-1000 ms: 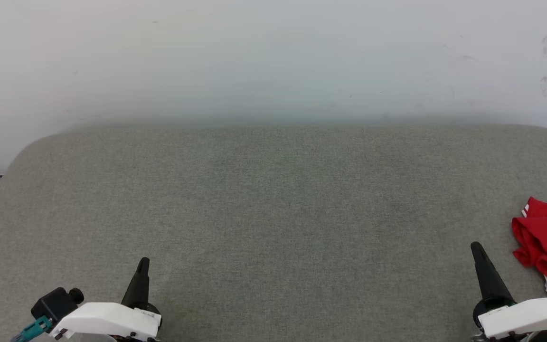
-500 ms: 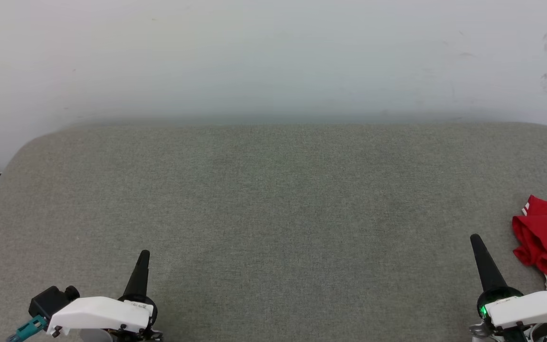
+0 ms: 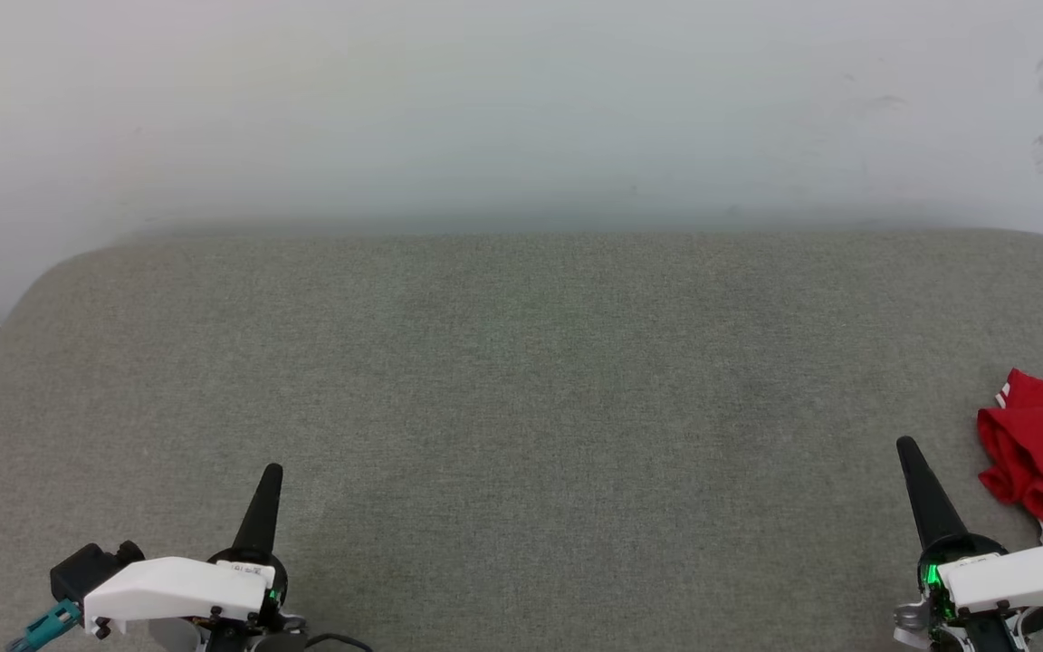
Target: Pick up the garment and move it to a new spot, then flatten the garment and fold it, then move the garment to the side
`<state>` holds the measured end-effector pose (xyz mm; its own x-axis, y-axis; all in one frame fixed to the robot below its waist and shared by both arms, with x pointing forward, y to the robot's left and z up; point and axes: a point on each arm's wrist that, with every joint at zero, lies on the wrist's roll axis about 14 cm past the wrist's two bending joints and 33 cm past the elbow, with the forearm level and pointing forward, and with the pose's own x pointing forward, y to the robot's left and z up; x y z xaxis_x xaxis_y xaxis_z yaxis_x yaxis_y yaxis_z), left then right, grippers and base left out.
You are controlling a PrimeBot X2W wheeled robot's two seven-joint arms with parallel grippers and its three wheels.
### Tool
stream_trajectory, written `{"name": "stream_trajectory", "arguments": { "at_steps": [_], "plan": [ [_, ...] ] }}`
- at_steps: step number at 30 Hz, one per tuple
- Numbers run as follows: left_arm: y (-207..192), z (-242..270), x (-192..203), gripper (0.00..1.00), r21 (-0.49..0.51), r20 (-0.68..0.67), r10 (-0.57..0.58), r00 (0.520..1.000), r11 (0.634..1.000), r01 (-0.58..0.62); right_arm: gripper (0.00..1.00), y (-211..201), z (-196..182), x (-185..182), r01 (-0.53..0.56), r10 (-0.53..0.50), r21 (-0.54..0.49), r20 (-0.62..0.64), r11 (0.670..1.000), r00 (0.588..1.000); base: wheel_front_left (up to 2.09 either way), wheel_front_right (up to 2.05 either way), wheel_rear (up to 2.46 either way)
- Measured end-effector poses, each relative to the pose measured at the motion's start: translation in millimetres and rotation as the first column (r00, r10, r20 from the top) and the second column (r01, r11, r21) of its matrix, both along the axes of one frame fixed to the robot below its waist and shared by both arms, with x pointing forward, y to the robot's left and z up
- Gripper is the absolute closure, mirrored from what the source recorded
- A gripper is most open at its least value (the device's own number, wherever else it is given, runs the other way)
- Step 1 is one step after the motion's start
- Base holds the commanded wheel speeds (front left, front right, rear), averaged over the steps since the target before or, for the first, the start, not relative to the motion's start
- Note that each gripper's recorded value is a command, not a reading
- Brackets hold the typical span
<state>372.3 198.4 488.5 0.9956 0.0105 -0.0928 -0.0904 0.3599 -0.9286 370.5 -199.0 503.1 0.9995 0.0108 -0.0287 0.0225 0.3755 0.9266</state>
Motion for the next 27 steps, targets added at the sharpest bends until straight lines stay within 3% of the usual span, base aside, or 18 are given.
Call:
{"name": "stream_trajectory", "arguments": {
  "at_steps": [27],
  "plan": [
    [1,11,10,1.00,-0.249,0.052,0.012,0.999,0.969,0.001,1.00,-1,0,11,0.011,-0.013,0.255,0.007,0.967,1.000,0.00,0.00,0.00]
  ]
}}
